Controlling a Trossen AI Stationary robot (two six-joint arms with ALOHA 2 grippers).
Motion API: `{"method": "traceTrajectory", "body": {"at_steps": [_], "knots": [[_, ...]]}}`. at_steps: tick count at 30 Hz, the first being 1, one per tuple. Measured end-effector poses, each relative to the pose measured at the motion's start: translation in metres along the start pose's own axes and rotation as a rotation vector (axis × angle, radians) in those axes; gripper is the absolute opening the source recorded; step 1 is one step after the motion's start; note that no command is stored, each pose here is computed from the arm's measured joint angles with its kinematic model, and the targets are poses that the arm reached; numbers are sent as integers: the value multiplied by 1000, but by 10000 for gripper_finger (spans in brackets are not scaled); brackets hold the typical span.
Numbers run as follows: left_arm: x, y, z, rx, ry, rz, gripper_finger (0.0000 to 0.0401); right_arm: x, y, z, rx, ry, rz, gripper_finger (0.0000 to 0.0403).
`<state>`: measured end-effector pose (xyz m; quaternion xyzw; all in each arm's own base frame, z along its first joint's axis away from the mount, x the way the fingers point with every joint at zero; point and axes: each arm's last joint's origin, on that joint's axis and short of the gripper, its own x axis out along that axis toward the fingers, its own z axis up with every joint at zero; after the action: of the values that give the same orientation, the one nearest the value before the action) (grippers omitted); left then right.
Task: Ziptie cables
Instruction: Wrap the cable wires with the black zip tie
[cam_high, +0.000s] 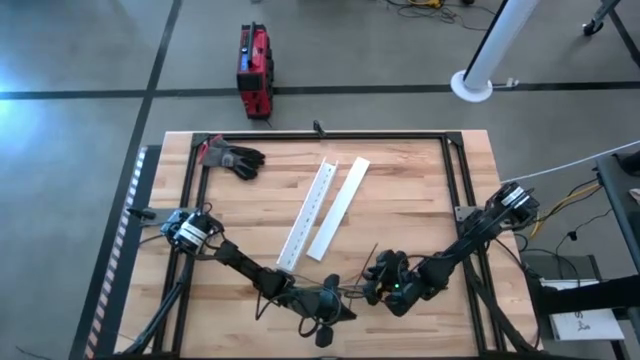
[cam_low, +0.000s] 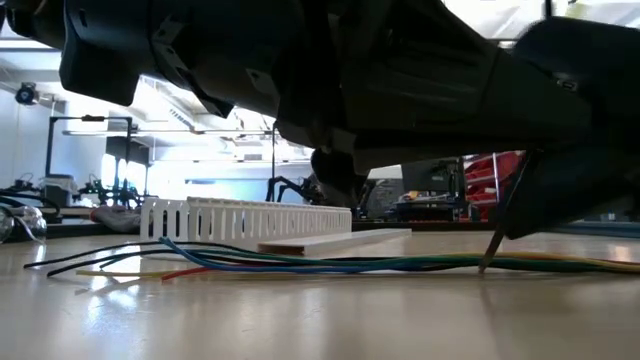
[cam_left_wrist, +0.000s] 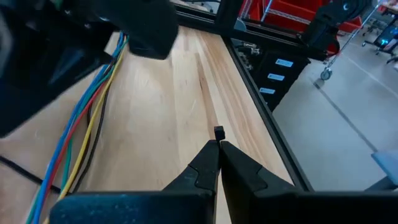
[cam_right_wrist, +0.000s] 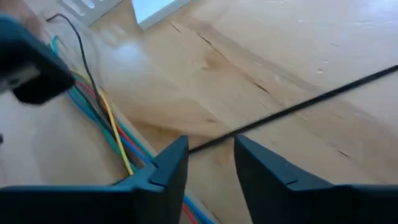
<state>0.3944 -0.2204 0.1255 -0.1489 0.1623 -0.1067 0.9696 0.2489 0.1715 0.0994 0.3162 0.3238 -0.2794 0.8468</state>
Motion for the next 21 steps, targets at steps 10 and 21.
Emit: {"method": "traceTrajectory", "body": {"at_steps": [10,21], "knots": [[-1,-5,-1,-36,-3,-14,0,7,0,6,68,51,27,168],[-1,-5,0,-39,-17,-19,0,28,-1,2,159,69,95,142]]}}
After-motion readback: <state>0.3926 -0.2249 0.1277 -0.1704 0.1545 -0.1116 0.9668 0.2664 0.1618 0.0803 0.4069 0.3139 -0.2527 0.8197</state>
